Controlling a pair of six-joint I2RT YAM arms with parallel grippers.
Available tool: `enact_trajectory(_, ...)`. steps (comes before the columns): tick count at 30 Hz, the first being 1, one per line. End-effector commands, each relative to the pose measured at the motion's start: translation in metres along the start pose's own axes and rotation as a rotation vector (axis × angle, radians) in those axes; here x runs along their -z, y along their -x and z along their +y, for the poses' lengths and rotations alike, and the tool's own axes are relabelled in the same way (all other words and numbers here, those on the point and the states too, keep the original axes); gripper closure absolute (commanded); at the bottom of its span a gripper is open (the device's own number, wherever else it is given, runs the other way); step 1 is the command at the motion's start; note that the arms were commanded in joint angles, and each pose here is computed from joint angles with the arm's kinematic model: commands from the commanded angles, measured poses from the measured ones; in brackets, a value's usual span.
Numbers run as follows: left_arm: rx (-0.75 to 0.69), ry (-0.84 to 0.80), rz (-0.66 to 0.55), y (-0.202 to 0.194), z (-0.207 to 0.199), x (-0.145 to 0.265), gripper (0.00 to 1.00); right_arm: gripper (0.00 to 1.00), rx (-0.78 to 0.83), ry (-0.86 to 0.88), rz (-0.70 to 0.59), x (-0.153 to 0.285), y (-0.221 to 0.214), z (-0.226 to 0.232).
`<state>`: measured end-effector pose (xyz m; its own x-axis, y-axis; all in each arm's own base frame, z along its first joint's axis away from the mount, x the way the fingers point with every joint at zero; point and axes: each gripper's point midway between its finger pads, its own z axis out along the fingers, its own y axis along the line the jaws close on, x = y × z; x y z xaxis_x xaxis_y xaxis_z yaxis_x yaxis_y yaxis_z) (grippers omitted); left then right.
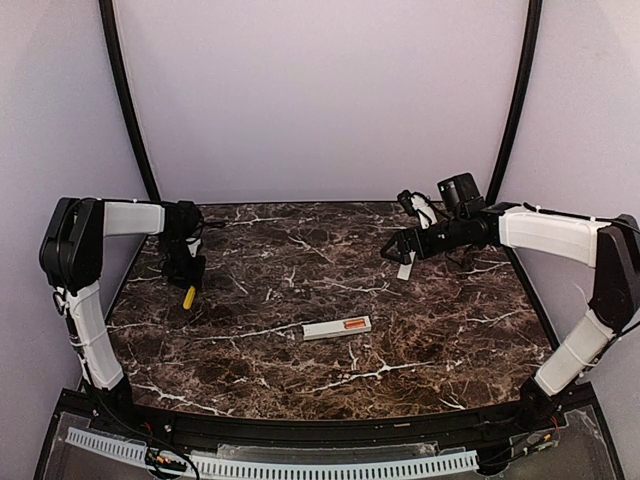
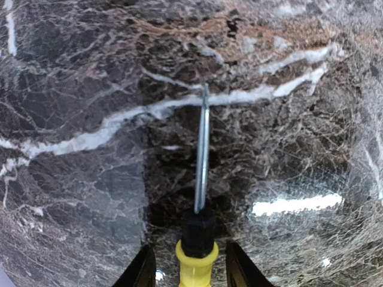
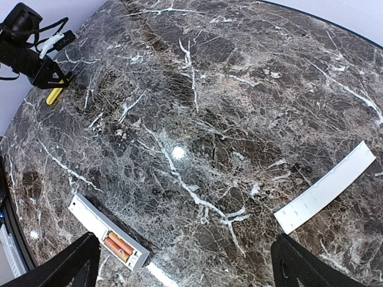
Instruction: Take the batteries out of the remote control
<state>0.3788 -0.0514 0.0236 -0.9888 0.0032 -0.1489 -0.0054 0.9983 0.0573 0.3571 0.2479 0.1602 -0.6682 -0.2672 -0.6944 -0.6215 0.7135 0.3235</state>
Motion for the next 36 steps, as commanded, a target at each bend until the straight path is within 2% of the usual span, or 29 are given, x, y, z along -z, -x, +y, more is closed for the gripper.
enact_trajectory(1, -0.014, -0.039, 0.052, -0.008, -0.005, -0.005, 0.62, 0.01, 0.01, 0.015, -0.026, 0.0, 0.008, 0.001)
enact_trajectory(4, -0.012, -0.041, 0.053, -0.008, -0.006, -0.009, 0.65, 0.01, 0.01, 0.018, -0.023, -0.002, 0.008, 0.001)
enact_trajectory(8, -0.01, -0.041, 0.044, -0.004, -0.007, -0.01, 0.72, 0.01, 0.008, 0.026, -0.019, -0.004, 0.008, 0.001)
enact_trajectory(9, -0.009, -0.039, 0.046, -0.003, -0.006, -0.01, 0.8, 0.01, 0.007, 0.026, -0.017, -0.005, 0.008, 0.001)
enact_trajectory(12, -0.008, -0.041, 0.041, 0.0, -0.007, -0.01, 0.96, 0.01, 0.009, 0.025, -0.016, -0.005, 0.008, 0.001)
enact_trajectory(14, -0.012, -0.068, 0.024, 0.003, -0.012, -0.008, 0.99, 0.02, 0.007, 0.025, -0.015, -0.006, 0.009, 0.0)
enact_trajectory(20, -0.033, -0.318, -0.091, 0.017, -0.053, 0.023, 1.0, 0.01, -0.001, 0.044, -0.018, -0.006, 0.012, 0.003)
enact_trajectory(23, -0.059, -0.498, -0.19, 0.027, -0.082, 0.053, 1.0, 0.01, -0.007, 0.051, -0.031, -0.005, 0.018, 0.005)
enact_trajectory(26, -0.102, -0.658, -0.24, 0.029, -0.112, 0.08, 1.0, 0.01, -0.007, 0.057, -0.051, -0.003, 0.024, 0.008)
enact_trajectory(36, -0.204, -1.009, -0.378, 0.034, -0.201, 0.143, 1.0, 0.02, -0.023, 0.116, -0.13, 0.009, 0.033, 0.022)
